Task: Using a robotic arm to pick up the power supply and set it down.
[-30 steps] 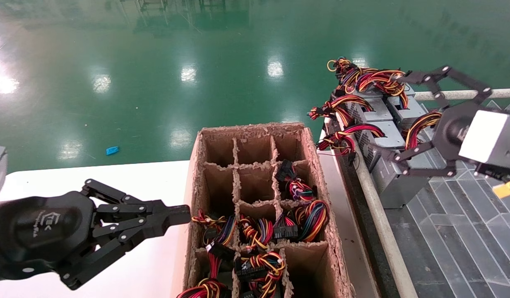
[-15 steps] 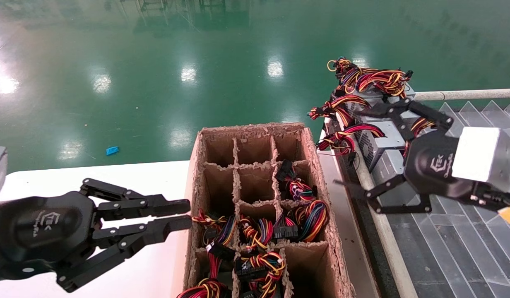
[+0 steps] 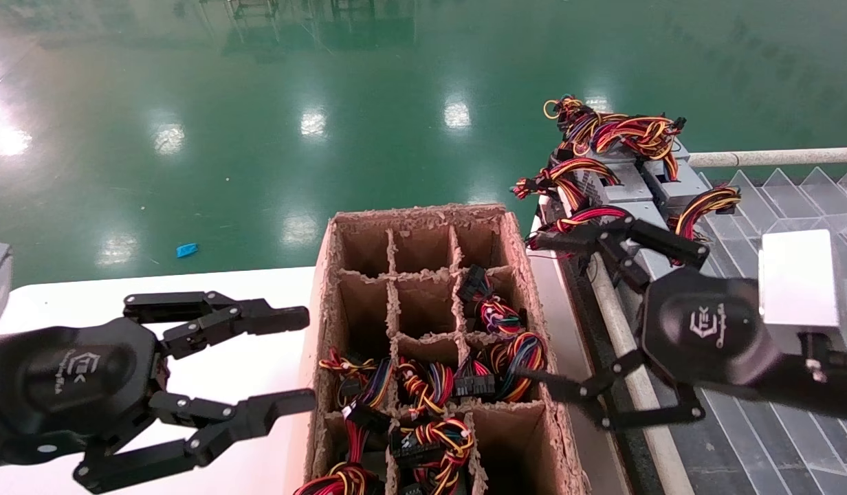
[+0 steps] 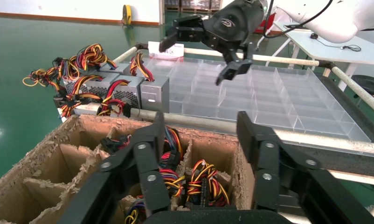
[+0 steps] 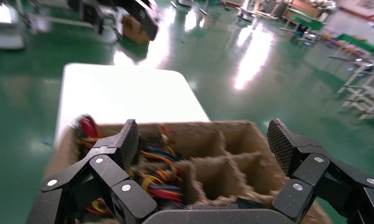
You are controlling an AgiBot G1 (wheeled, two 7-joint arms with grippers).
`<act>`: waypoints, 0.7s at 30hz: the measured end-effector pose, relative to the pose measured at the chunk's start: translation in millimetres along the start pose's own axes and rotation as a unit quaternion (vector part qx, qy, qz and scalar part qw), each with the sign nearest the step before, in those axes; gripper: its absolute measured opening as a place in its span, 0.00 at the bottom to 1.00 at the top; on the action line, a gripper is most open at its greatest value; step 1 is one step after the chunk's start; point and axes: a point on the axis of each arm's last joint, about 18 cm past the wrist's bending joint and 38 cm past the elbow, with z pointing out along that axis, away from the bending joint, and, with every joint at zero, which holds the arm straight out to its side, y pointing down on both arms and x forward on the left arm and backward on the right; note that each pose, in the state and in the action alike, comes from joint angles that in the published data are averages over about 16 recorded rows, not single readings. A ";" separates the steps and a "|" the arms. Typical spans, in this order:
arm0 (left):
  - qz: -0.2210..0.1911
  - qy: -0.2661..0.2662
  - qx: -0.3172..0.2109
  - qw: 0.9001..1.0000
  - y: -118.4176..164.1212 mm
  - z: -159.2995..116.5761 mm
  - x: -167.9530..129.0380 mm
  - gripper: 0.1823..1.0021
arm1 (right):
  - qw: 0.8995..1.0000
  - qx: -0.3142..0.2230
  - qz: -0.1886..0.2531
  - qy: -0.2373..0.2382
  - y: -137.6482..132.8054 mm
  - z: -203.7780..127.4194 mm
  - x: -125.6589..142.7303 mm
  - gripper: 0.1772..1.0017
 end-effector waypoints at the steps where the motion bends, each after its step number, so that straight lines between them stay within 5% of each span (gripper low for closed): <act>1: 0.000 0.000 0.000 1.000 0.0 0.0 0.0 0.42 | 1.000 0.004 0.009 -0.005 -0.4 1.0 -2.0 1.00; 21: 0.000 0.000 0.000 1.000 0.0 -0.1 0.0 0.90 | 0.982 0.067 0.152 -0.085 -8.8 12.0 -31.4 1.00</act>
